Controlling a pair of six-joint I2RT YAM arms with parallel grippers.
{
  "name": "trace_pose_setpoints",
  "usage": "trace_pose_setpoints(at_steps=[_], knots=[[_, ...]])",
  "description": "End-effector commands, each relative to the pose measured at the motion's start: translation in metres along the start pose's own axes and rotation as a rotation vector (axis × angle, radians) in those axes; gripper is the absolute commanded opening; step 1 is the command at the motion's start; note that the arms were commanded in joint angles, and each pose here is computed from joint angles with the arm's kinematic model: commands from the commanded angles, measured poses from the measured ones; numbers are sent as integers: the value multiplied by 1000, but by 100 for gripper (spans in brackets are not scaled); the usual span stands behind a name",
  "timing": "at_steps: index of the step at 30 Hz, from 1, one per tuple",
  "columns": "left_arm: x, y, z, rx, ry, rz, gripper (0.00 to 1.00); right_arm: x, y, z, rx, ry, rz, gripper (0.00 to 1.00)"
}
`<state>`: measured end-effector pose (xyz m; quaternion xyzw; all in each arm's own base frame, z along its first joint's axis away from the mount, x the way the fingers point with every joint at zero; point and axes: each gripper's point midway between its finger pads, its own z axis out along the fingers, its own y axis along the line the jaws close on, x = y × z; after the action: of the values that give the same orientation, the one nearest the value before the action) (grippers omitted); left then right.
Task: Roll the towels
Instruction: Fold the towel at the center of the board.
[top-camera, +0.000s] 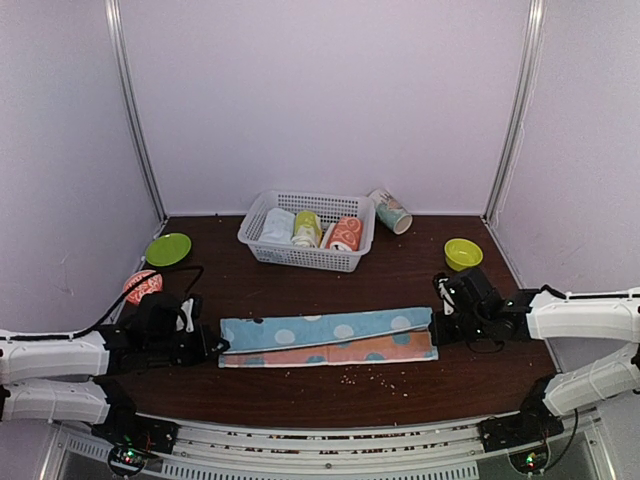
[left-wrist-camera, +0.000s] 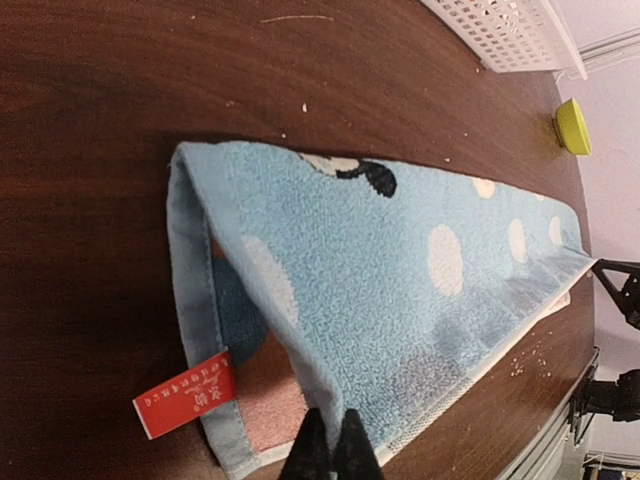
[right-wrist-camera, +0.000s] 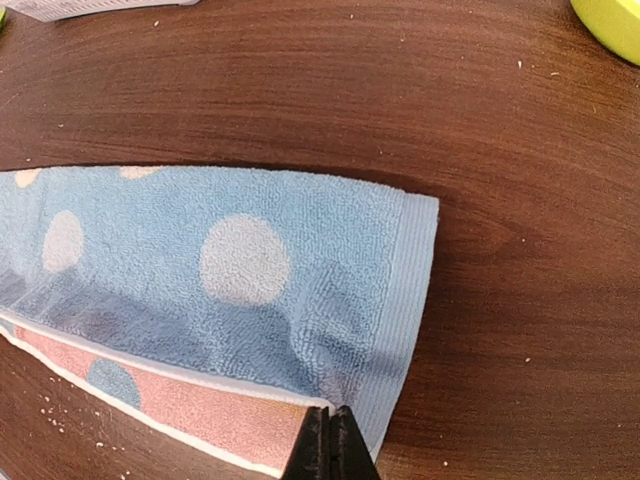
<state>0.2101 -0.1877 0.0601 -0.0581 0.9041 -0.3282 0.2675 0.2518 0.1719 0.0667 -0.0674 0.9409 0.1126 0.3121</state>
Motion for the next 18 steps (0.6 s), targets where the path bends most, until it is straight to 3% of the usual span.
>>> trace_pose_setpoints(at_steps=[1, 18], knots=[[2, -5, 5, 11, -1, 3, 0, 4, -1, 1, -4, -5, 17, 0], [13, 3, 11, -53, 33, 9, 0, 14, 1, 3, -26, 22, 14, 0]])
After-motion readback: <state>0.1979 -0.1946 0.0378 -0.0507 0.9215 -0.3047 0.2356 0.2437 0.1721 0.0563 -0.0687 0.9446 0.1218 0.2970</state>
